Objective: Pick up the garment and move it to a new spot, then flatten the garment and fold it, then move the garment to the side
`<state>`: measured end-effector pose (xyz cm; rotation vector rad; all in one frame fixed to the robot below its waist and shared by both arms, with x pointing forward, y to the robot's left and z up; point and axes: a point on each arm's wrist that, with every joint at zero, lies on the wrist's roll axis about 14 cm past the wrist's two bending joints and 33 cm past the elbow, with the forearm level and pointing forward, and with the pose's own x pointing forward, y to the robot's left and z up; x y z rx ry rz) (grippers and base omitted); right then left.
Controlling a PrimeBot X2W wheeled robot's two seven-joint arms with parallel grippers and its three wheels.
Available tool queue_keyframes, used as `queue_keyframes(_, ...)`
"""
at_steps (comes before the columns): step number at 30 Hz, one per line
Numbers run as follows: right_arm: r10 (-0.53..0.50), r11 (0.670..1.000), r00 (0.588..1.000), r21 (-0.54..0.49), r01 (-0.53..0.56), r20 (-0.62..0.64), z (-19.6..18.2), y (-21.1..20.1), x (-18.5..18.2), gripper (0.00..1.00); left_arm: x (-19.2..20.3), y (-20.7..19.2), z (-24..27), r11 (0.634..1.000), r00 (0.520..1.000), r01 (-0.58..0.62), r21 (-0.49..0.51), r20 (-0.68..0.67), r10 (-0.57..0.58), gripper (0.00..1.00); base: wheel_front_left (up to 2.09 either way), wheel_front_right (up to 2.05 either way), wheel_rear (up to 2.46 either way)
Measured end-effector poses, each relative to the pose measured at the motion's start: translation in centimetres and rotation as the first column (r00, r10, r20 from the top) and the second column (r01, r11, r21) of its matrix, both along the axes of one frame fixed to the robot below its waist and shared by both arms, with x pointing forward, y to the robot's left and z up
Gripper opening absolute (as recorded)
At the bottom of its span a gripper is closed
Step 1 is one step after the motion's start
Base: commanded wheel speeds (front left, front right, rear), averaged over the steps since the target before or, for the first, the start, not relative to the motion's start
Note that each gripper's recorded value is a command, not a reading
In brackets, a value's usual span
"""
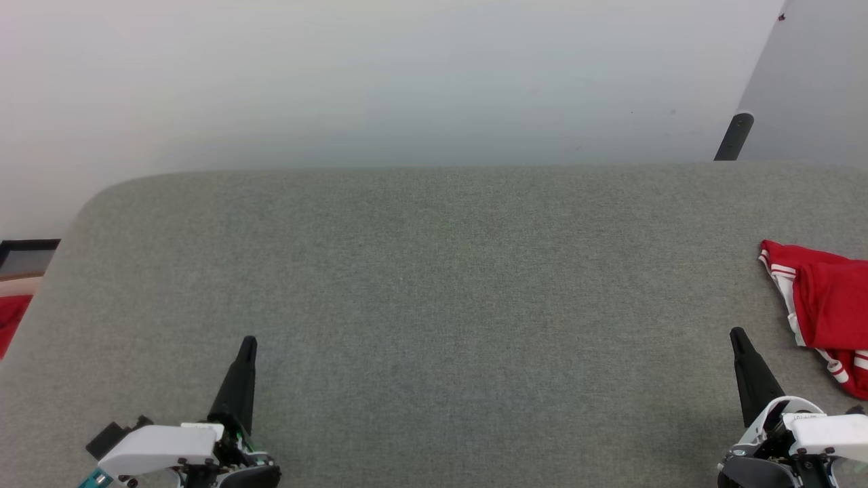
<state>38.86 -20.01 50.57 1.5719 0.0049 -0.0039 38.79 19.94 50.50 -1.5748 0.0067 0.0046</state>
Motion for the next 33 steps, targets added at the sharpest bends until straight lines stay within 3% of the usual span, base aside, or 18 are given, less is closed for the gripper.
queue_keyframes(33, 0.000, 1.000, 1.000, 0.000, 0.000, 0.000, 0.00, 0.00, 0.00, 0.00, 0.00, -0.01, 0.00, 1.000, 1.000, 0.000, 0.000, 0.000, 0.000, 0.00, 0.00, 0.00, 0.00)
